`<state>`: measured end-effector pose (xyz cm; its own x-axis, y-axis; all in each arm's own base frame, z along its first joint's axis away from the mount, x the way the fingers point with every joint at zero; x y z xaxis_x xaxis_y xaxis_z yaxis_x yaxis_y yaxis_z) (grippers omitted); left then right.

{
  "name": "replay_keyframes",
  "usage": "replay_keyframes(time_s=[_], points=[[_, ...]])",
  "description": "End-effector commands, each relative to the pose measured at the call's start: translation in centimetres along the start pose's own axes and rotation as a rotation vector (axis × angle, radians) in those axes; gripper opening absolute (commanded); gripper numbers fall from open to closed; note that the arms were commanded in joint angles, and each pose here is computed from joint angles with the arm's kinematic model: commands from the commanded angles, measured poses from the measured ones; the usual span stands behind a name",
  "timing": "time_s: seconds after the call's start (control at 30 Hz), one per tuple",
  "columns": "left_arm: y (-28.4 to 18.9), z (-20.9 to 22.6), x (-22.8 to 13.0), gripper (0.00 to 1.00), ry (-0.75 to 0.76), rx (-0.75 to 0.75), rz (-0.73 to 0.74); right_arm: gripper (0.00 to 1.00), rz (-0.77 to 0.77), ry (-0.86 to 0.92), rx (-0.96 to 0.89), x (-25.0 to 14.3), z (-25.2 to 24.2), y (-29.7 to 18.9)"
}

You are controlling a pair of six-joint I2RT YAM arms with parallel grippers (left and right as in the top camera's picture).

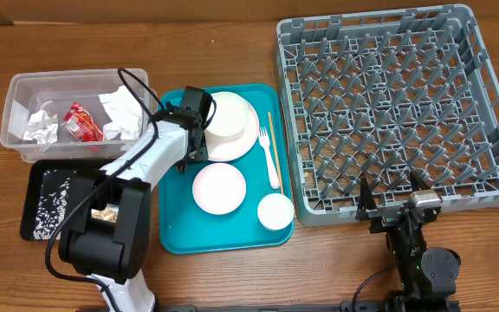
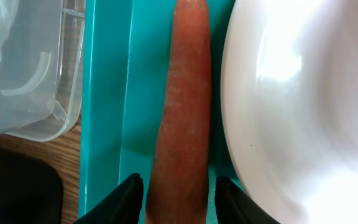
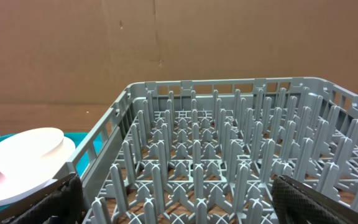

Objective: Sort waste into correct bins and load items into the dishwasher
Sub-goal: 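Lower the left gripper and close it around the carrot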

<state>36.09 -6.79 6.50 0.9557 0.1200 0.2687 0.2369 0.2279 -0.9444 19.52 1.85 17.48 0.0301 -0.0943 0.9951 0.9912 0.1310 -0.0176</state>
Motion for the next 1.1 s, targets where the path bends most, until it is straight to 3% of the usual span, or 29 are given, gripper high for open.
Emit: replay_keyframes(time_s=[0.0,0.37,0.43,0.83,0.9,1.0,1.07], points=[[0.56,0.47,-0.27,0.4,0.008,0.024,0.006,1.0,0.0,-0.004,-0.008,-0.28,-0.15,0.04],[0.8,0.45,-0.4,0.39,0.007,0.022,0.003,1.0,0.0,-0.004,-0.008,-0.28,-0.15,0.04],[0.8,0.45,-0.4,0.34,0.007,0.022,0.003,1.0,0.0,-0.004,-0.008,-0.28,-0.15,0.04],[0.8,0.46,-0.41,0.28,0.008,0.023,0.003,1.0,0.0,-0.004,-0.008,-0.28,-0.15,0.04],[0.79,0.6,-0.69,0.22,0.014,0.031,0.017,1.0,0.0,-0.004,-0.008,-0.28,-0.15,0.04],[0.75,0.82,-1.0,0.04,0.042,0.043,0.034,1.0,0.0,-0.004,-0.008,-0.28,-0.15,0.04],[0.66,0.92,-1.16,0.04,0.048,0.048,0.045,1.0,0.0,-0.004,-0.008,-0.28,-0.15,0.04]])
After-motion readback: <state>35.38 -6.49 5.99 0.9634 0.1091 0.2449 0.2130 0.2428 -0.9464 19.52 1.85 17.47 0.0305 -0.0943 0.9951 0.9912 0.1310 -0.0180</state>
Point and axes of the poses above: each gripper's point midway between its finger pads, its own y axis out along the fingers, its own z axis along the line the jaws close on, x = y × z, the point moved 5 cm from there along -y, back along the fingers, and after that the axes turned 3 degrees about y, right-handed, at the moved point
